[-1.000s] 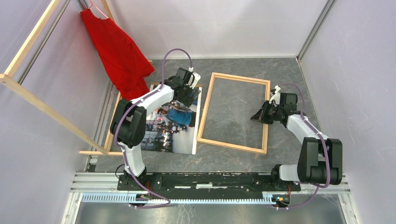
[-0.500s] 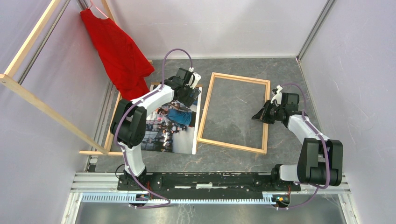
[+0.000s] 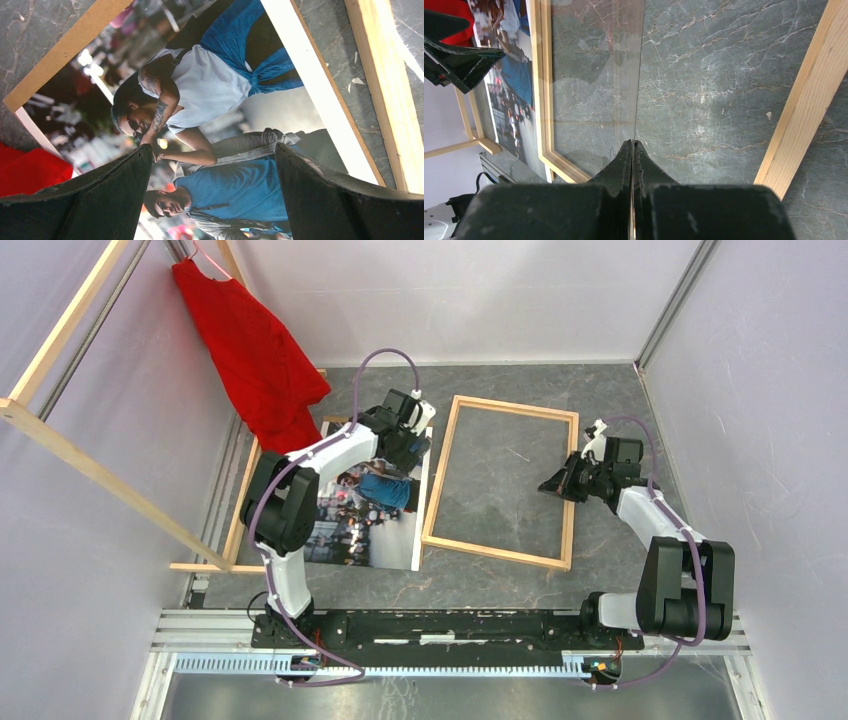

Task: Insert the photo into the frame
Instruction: Place the photo frame item in the photo frame.

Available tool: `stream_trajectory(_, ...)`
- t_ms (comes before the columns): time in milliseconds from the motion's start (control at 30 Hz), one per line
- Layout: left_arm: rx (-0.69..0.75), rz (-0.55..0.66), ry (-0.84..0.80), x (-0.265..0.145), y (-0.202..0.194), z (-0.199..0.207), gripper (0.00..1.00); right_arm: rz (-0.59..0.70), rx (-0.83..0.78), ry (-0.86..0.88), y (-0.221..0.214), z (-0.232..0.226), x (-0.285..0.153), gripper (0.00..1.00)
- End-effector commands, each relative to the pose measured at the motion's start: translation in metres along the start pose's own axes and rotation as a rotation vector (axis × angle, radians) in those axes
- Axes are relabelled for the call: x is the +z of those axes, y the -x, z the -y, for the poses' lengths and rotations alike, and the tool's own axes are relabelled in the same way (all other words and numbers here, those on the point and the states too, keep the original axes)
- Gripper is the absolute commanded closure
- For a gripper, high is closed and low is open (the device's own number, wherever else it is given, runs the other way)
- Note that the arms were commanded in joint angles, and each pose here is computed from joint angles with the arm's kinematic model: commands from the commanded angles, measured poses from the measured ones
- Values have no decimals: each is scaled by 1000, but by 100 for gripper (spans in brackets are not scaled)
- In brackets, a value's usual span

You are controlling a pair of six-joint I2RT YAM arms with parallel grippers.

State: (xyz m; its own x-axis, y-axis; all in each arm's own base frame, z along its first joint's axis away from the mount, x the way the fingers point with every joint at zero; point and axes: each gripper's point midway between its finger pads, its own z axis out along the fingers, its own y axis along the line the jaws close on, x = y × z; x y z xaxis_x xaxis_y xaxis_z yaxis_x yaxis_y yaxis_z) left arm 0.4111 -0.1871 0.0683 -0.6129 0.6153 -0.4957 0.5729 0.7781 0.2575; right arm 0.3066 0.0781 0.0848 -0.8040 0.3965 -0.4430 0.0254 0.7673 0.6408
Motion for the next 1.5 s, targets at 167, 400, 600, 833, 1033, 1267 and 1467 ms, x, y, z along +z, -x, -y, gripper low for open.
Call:
stream_trajectory(167, 68, 25, -12, 8, 10, 20, 2, 84, -61, 54, 23, -14, -4, 100)
stream_trajectory(400, 83, 22, -19, 12, 11, 28, 2, 76, -56, 51, 23, -14, -6, 100)
stream_trajectory(600, 87, 25, -8, 14, 13, 26, 2, 81, -50, 37, 18, -10, -8, 100)
stream_trajectory(833, 87, 28, -13, 13, 14, 27, 2, 99, -55, 32, 19, -10, -11, 100)
stream_trajectory(1033, 92, 34, -9, 13, 16, 29, 2, 89, -43, 24, 12, -6, -11, 100)
stream_trajectory(1267, 100, 41, -9, 12, 20, 30, 2, 83, -34, 30, 7, -4, -9, 100)
stream_trajectory(1467, 100, 40, -16, 14, 20, 33, 2, 109, -43, 54, 16, -11, -10, 100)
